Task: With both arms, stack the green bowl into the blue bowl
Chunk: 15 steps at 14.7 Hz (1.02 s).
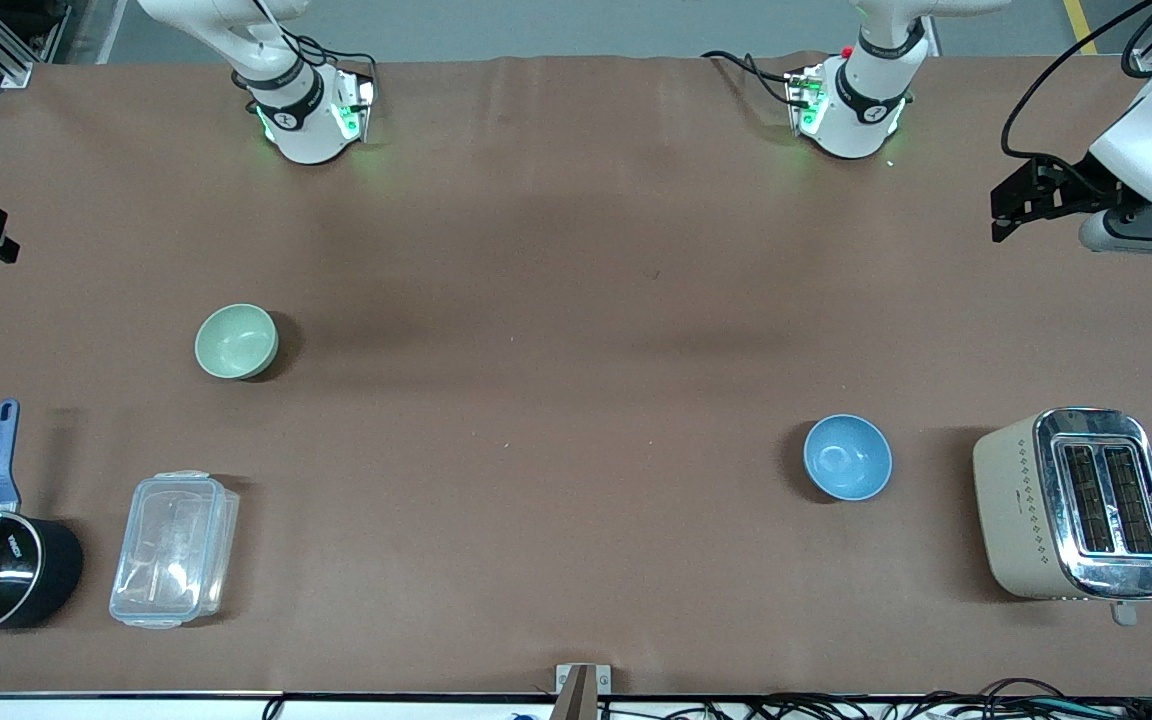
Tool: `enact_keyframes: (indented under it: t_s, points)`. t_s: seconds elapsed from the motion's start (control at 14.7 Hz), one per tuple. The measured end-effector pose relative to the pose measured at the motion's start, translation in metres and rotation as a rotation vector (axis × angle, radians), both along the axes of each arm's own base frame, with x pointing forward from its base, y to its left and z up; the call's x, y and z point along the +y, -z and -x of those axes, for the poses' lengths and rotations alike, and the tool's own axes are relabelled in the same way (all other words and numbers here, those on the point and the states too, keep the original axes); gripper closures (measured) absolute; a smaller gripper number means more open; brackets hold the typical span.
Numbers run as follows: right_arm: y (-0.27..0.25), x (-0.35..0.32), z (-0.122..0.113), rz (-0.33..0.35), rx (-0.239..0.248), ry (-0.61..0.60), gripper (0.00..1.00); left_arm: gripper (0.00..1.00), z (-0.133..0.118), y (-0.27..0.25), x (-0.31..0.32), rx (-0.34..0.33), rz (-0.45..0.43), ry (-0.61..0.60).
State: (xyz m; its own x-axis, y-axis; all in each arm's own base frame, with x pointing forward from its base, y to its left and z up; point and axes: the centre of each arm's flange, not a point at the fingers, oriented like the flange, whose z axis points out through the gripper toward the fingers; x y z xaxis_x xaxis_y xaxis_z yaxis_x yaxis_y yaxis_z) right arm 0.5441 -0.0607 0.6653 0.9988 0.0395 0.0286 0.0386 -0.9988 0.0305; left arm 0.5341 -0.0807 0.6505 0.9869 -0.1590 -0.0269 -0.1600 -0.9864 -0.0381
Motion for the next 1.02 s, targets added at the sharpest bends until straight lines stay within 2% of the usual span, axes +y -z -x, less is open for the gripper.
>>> enact_keyframes:
  t_s: [0.27,0.41,0.61,0.82,1.02]
  points:
    - [0.0,0.0,0.0,0.0,0.0,0.0,0.0,0.0,-0.001,0.003,0.0,0.005,0.0,0.0]
    - [0.0,0.0,0.0,0.0,0.0,0.0,0.0,0.0,-0.013,0.02,-0.001,0.019,0.0,0.001]
    - [0.002,0.0,0.001,-0.002,0.017,0.001,0.0,0.0,-0.061,0.083,-0.006,0.0,0.015,0.0]
    - [0.022,-0.003,0.003,-0.008,0.074,0.007,0.0,0.0,-0.106,0.167,-0.001,0.015,0.026,-0.019]
    - [0.063,-0.023,0.001,-0.014,0.112,0.029,0.0,0.0,-0.132,0.24,0.013,0.031,0.036,-0.043]
